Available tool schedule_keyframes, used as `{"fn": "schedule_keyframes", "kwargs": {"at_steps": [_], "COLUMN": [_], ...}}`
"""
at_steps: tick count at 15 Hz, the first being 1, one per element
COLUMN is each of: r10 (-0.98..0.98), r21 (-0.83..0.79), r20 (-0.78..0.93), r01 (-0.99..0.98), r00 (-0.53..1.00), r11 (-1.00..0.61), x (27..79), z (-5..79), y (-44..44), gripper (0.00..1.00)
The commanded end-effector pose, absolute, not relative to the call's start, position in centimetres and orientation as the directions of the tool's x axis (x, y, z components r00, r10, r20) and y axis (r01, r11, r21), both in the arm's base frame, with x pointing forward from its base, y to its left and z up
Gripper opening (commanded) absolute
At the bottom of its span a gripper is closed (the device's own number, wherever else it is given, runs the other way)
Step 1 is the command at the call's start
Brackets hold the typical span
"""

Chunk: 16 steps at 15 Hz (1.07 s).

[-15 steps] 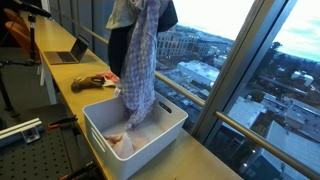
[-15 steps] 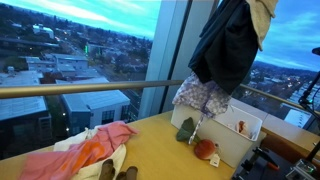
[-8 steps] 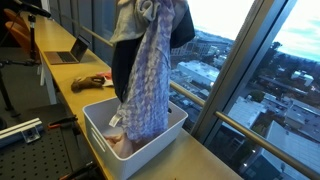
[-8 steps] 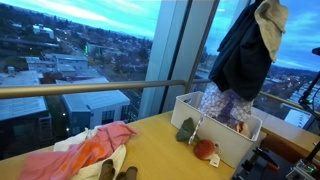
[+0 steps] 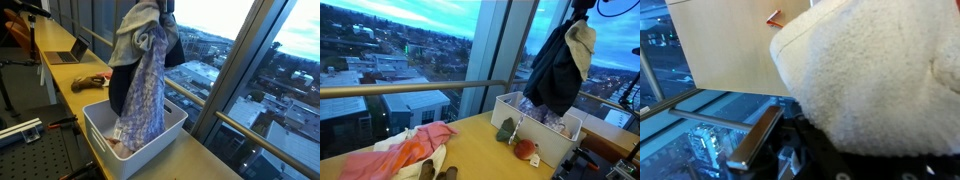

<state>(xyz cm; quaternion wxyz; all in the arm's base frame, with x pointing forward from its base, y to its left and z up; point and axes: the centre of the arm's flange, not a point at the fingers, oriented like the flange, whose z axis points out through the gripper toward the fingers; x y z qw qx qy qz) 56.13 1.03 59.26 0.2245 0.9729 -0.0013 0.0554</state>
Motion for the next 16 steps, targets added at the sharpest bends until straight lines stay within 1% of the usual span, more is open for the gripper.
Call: {"fn": "schedule_keyframes", "kwargs": {"at_steps": [1, 2, 3, 4, 6, 7, 9, 11, 12, 16], "r10": [0.033, 0.036, 0.038, 0.042, 0.052, 0.057, 0.074, 0.107, 0.126, 0.248], "r21": [0.403, 0.398, 0.396, 0.397, 0.404, 0.404, 0.405, 0.405, 0.398, 0.359], "r20": [0.112, 0.106, 0.104, 0.104, 0.114, 0.124, 0.141, 0.150, 0.149, 0.125], "r01": [-0.015, -0.010, -0.006, -0.002, 0.001, 0.002, 0.011, 0.038, 0.057, 0.189], "r00": [0.993, 0.994, 0.994, 0.994, 0.992, 0.991, 0.987, 0.983, 0.981, 0.961], "r11": [-0.915, -0.917, -0.918, -0.918, -0.915, -0.915, -0.914, -0.914, -0.916, -0.914], "x": [55.8, 55.9, 55.9, 56.2, 55.7, 55.4, 54.9, 55.2, 55.4, 56.8], "z": [57.3, 56.6, 56.3, 55.7, 56.8, 57.6, 58.6, 57.7, 57.0, 51.5], "y": [-0.1, 0.0, 0.3, -0.1, 0.7, 1.2, 2.7, 5.1, 6.5, 13.7], "gripper": [0.27, 0.33, 0.41, 0.47, 0.63, 0.69, 0.84, 0.98, 1.00, 1.00]}}
